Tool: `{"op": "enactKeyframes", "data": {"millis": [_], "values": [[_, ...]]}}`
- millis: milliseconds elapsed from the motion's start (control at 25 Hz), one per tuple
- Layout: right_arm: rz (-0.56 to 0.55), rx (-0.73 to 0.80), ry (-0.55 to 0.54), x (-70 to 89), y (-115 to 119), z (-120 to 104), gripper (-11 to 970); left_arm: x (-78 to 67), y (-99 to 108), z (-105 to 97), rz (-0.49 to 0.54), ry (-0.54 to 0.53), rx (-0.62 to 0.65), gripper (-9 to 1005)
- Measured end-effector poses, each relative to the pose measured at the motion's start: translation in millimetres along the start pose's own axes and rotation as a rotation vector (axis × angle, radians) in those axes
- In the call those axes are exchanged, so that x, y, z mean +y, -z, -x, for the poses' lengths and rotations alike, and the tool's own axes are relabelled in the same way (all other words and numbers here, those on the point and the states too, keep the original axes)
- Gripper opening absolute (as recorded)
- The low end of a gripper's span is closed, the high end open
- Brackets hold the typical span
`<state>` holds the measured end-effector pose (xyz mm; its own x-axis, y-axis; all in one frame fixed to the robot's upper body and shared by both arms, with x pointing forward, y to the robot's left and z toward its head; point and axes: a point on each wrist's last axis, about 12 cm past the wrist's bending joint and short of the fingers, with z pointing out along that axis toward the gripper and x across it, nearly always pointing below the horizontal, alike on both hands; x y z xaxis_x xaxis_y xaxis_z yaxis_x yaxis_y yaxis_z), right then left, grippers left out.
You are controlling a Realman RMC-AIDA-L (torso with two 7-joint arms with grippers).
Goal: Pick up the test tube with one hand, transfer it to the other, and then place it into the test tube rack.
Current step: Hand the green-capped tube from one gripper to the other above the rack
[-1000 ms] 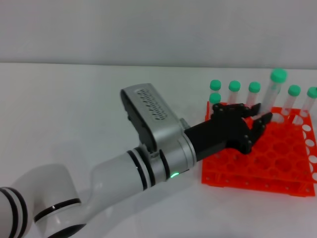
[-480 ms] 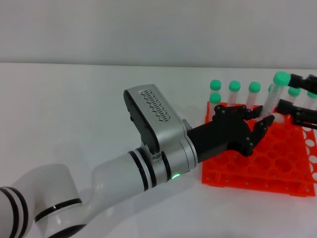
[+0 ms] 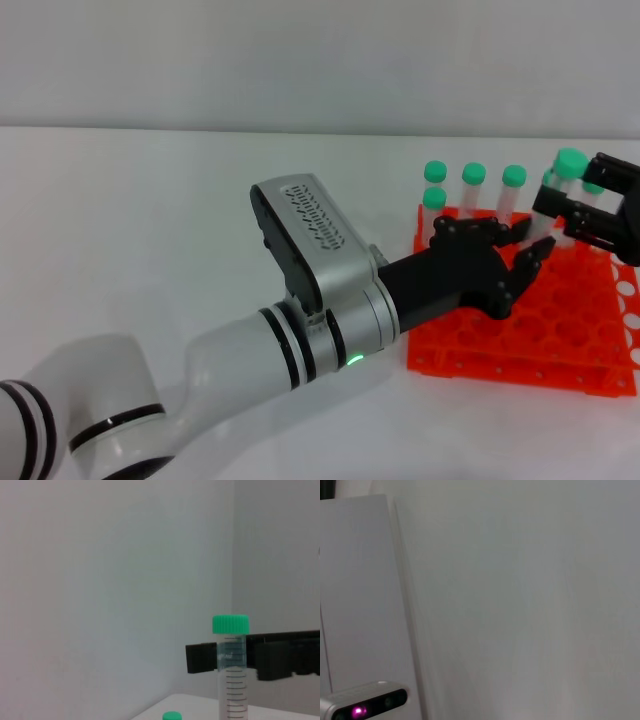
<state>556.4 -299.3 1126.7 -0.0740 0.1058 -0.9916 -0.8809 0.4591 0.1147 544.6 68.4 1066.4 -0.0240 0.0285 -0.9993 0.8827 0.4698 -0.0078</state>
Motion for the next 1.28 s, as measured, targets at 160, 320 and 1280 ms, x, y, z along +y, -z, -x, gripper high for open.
{"op": "enactKeyframes", "data": {"millis": [160,320,1280], "values": [[-0.018,-0.011,0.009,0.2,5.2,-0.9,658,-2.4,0.8,-1.1,-0.011,-0.004,0.002,235],[-0.017,-0.015,0.017,1.4,6.9,-1.5,516,-3.5,0.6,-1.2,-0.015,-0.004,0.002,237],[-0.048,-0.054,0.038,-1.8,14.1,4.1,219,0.0,21.3,-13.2,0.106,-0.056,-0.02,364]]}}
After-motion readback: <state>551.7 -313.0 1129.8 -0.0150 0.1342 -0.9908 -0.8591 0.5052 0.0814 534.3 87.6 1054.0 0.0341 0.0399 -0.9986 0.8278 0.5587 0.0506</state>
